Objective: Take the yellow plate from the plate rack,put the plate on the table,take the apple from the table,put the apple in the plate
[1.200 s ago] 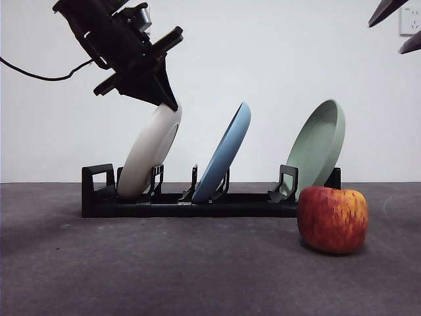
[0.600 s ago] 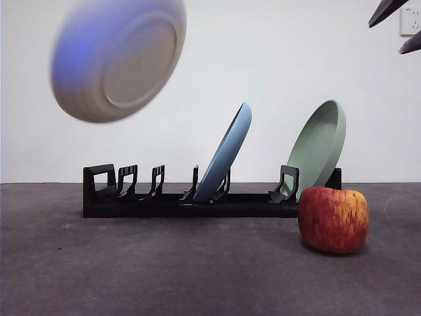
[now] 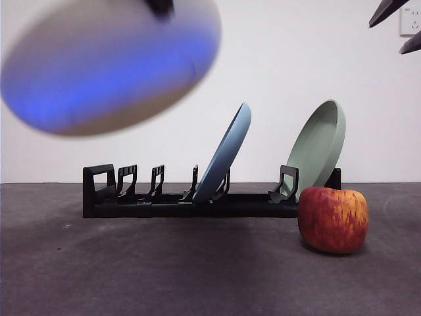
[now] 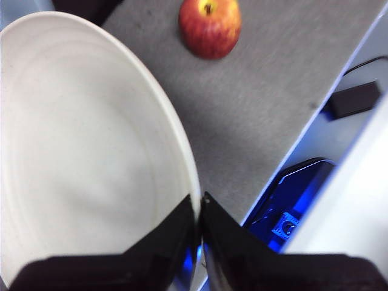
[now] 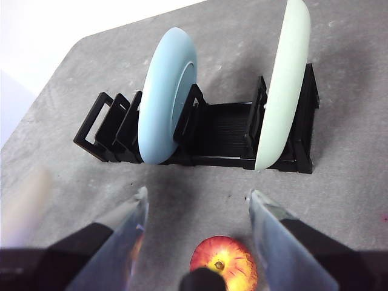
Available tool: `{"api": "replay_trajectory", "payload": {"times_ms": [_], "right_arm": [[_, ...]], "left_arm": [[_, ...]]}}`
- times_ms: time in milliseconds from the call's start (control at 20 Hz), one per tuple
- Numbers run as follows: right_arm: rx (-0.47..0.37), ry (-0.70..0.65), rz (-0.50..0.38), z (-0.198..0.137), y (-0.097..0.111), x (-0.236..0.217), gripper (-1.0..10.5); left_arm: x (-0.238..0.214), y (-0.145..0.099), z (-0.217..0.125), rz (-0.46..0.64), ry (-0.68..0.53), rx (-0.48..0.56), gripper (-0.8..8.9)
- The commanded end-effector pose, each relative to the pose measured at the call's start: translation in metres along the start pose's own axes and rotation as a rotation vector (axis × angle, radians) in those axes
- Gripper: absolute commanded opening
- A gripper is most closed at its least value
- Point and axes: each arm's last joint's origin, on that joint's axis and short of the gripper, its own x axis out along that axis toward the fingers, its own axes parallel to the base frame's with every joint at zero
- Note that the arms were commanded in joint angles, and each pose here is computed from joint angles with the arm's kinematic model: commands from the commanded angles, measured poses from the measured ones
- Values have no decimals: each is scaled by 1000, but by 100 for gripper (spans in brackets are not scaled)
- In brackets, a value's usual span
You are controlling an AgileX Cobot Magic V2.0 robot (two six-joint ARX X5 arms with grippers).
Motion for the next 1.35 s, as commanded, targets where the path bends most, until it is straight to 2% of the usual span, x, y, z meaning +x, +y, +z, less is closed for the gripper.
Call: {"api": "replay_trajectory", "payload": {"times_ms": [50,350,550,700,750,850,900,1000,1150,1250,1350], "right_arm": [[-11,-7,2,1,1,0,283],[-10,-6,2,1,1,0,283],[-10,-6,2,1,1,0,283],[-10,-6,5,1,1,0,284],[-10,-5,6,1,1,0,284],[-10,-4,10,1,1,0,284],[-10,-4,13,1,1,0,285],[-25,2,23,1,3,1,290],[-90,13,50,-1,10,4,295],[-123,17,66,-1,16,5,352],[-184,24,35,1,24,8,366]], "left_arm": [[34,-13,-3,35,32,3,-9],[122,-40,-6,56,192,145,-9],[164,-53,-15,68,281,176,-9],[179,-57,-21,72,327,198,9],[180,-57,-21,73,328,198,80],[179,-57,-20,71,314,190,336],[176,-56,-18,73,304,171,399],[163,-52,-12,69,258,129,412],[119,-44,2,42,109,67,412],[76,-32,11,16,-40,16,411],[26,-15,14,-2,-222,-48,409]]}}
